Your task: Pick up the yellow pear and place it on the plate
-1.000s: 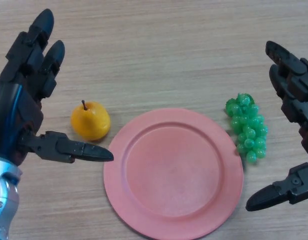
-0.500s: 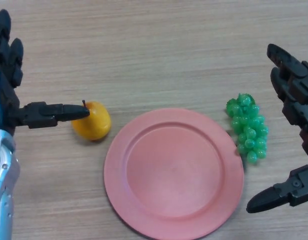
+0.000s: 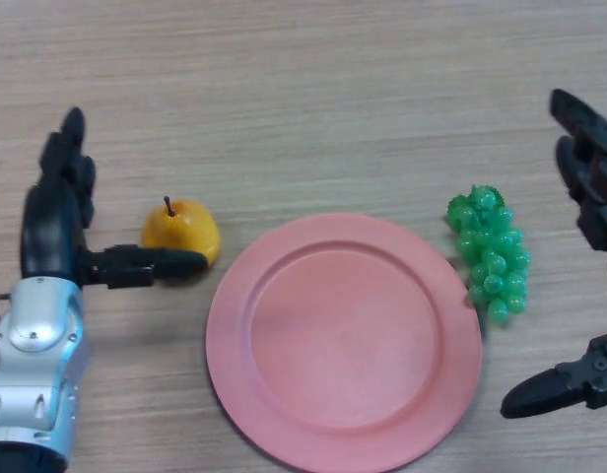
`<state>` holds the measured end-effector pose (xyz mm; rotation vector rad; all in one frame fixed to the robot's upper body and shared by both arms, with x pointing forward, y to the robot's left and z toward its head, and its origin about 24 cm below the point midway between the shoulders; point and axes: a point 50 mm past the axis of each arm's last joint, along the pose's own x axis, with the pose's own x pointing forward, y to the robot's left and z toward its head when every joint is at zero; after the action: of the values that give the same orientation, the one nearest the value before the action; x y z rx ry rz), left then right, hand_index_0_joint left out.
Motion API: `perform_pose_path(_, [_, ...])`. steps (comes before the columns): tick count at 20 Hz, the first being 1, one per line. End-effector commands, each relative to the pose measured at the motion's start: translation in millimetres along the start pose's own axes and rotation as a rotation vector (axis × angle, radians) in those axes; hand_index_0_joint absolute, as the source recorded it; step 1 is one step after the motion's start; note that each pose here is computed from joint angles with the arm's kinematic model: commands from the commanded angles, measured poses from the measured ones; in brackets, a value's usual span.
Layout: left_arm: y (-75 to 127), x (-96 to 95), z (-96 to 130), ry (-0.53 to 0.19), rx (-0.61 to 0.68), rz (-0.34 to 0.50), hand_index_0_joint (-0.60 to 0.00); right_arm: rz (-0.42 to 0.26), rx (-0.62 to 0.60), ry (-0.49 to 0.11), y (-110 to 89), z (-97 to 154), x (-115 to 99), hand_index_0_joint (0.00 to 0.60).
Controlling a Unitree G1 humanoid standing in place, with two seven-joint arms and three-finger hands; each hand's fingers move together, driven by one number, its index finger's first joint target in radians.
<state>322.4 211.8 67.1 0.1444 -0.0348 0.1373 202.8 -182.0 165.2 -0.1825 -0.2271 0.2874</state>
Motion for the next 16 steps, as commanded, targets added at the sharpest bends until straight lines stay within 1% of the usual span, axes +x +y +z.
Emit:
perform_pose_path(1, [3, 10.9, 44, -0.274, -0.005, 0.007, 0.000, -0.015, -0.063, -0.189, -6.1, 28, -7, 0.000])
perform_pose_path(2, [0, 14.0, 40, -0.258, 0.005, 0.007, 0.000, -0.023, -0.060, -0.189, -7.5, 28, -8, 0.000])
perform_pose_path(5, [-9, 20.3, 34, -0.245, 0.044, -0.011, 0.000, -0.040, -0.036, -0.192, -9.6, 28, -9, 0.000])
perform_pose_path(7, [-13, 22.9, 31, -0.254, 0.023, -0.013, 0.000, -0.057, -0.036, -0.209, -12.0, 30, -11, 0.000])
perform_pose_path(8, [-15, 24.6, 29, -0.246, 0.025, -0.026, 0.000, -0.069, -0.035, -0.217, -13.6, 32, -13, 0.000])
perform_pose_path(10, [-18, 26.4, 26, -0.254, 0.000, -0.016, 0.000, -0.090, -0.034, -0.232, -16.7, 34, -15, 0.000])
perform_pose_path(12, [-19, 28.9, 21, -0.224, -0.013, 0.000, 0.000, -0.095, -0.042, -0.222, -17.0, 33, -15, 0.000])
perform_pose_path(13, [-19, 29.1, 21, -0.225, -0.013, 0.002, -0.100, -0.095, -0.044, -0.223, -17.0, 33, -16, 0.000])
perform_pose_path(14, [-20, 29.4, 20, -0.226, -0.016, 0.010, -0.251, -0.096, -0.047, -0.224, -17.2, 34, -16, 0.000])
perform_pose_path(15, [-20, 29.8, 20, -0.230, -0.020, 0.021, -0.350, -0.097, -0.051, -0.225, -17.7, 34, -17, 0.000])
perform_pose_path(16, [-21, 30.4, 20, -0.234, -0.031, 0.041, -0.500, -0.101, -0.058, -0.224, -18.9, 35, -18, 0.000])
